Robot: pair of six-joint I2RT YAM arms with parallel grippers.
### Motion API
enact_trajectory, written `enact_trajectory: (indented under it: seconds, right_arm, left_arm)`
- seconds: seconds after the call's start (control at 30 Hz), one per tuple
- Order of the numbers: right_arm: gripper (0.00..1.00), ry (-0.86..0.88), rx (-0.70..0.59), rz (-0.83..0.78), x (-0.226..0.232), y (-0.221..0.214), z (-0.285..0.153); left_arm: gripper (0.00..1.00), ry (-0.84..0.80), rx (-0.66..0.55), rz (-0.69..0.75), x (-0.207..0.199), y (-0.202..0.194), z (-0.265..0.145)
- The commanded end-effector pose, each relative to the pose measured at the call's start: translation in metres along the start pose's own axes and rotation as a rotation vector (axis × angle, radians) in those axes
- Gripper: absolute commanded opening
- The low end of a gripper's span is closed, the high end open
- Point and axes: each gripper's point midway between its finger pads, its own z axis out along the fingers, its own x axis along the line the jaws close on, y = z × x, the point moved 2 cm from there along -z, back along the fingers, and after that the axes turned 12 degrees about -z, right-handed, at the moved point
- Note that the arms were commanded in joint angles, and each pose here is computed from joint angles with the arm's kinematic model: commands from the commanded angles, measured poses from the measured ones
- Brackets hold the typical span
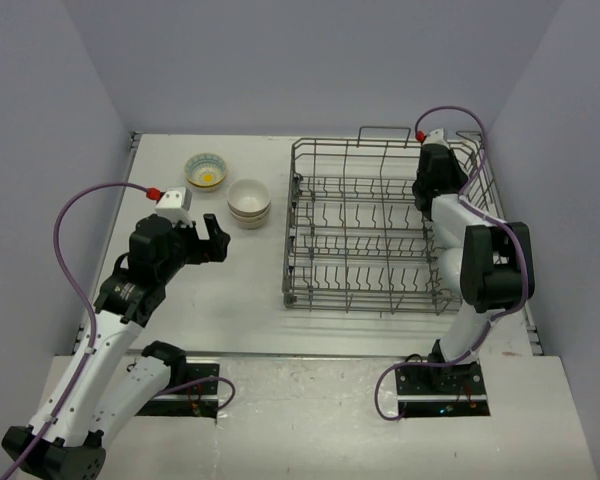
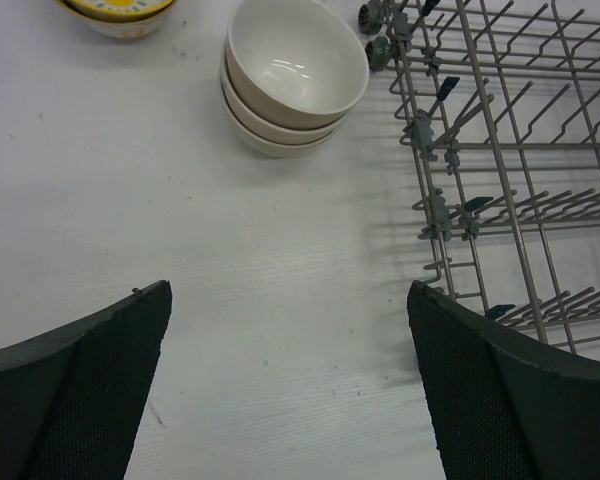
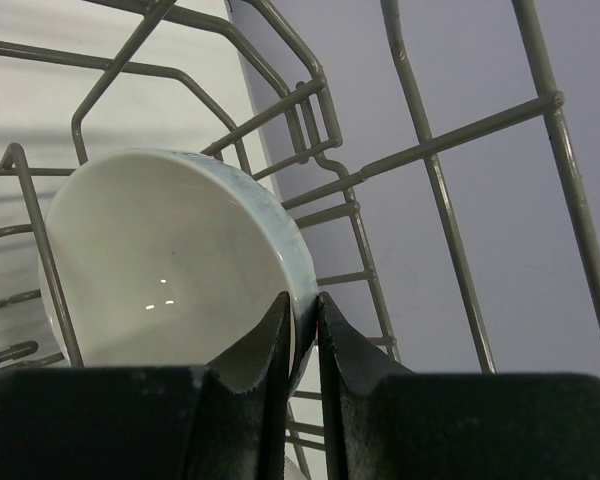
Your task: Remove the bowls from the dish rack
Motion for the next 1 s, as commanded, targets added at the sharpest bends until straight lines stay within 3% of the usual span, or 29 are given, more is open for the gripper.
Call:
enact_trajectory:
  seconds: [0.0, 0.17, 0.3, 0.63, 0.97]
  right_arm:
    - [0.09, 0.008, 0.057, 0.019, 0.0, -0.017, 0.007]
    - [0.0, 0.025, 0.071, 0.055, 0.004, -0.021, 0.009]
    - [0.0, 0.004, 0.079, 0.064, 0.0, -0.021, 0.009]
    - [0.0, -0.147, -0.002, 0.118, -0.07, 0.01, -0.023]
    - [0.0, -0.219, -0.023, 0.03, -0.069, 0.016, -0.017]
  left_arm:
    - [1.0, -0.041, -0.037, 0.024, -0.008, 0.007, -0.001]
    - [1.0, -0.042, -0.04, 0.024, -0.008, 0.008, -0.001]
    - [1.0, -0.039, -0.038, 0.025, -0.008, 0.007, -0.001]
    - [1.0, -0.029, -0.045, 0.023, -0.006, 0.009, -0.002]
    - [1.0, -0.024, -0.052, 0.021, -0.005, 0.009, -0.002]
